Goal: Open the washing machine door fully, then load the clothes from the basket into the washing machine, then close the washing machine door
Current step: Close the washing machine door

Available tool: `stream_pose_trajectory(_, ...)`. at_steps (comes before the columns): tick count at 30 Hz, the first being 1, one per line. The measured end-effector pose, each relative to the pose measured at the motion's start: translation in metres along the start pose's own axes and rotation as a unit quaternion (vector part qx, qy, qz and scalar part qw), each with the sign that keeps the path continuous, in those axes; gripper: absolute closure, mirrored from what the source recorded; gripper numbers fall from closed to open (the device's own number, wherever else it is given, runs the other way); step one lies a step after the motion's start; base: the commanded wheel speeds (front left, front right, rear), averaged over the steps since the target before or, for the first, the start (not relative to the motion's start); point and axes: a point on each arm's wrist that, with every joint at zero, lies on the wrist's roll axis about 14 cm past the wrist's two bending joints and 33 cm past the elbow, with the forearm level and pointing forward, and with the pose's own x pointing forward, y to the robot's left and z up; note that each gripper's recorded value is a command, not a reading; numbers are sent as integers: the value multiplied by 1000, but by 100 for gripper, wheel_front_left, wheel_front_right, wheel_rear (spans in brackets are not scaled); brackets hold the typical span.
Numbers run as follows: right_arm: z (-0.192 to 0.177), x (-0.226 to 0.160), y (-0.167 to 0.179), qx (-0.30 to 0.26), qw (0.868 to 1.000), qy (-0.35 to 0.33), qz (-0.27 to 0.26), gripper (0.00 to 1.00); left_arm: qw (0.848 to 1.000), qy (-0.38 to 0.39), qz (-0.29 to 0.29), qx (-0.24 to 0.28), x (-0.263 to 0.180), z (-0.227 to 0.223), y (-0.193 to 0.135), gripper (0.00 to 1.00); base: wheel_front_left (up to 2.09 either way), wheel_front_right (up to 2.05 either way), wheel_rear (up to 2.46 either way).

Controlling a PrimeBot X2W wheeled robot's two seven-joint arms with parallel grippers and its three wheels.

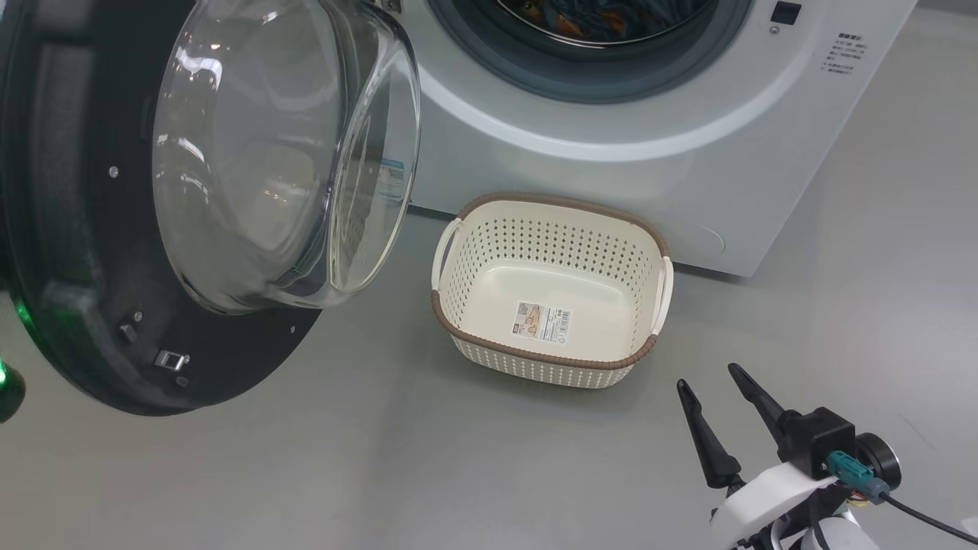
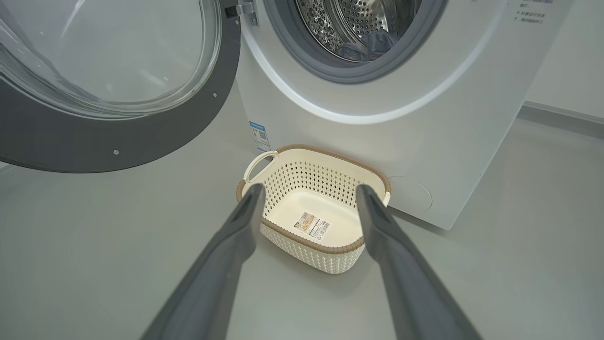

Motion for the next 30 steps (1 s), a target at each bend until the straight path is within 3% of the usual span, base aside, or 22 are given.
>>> stream_pose_trajectory(14,5,-11,-9,11,999,-11,-30,0,999,34,-12,-4,11,-24,2,100,0,0,0)
stream_pose_trajectory(30,18,-24,-15,21,997,-33,-59,0,989,116,-80,-41,43,-96,-22,100,0,0,0)
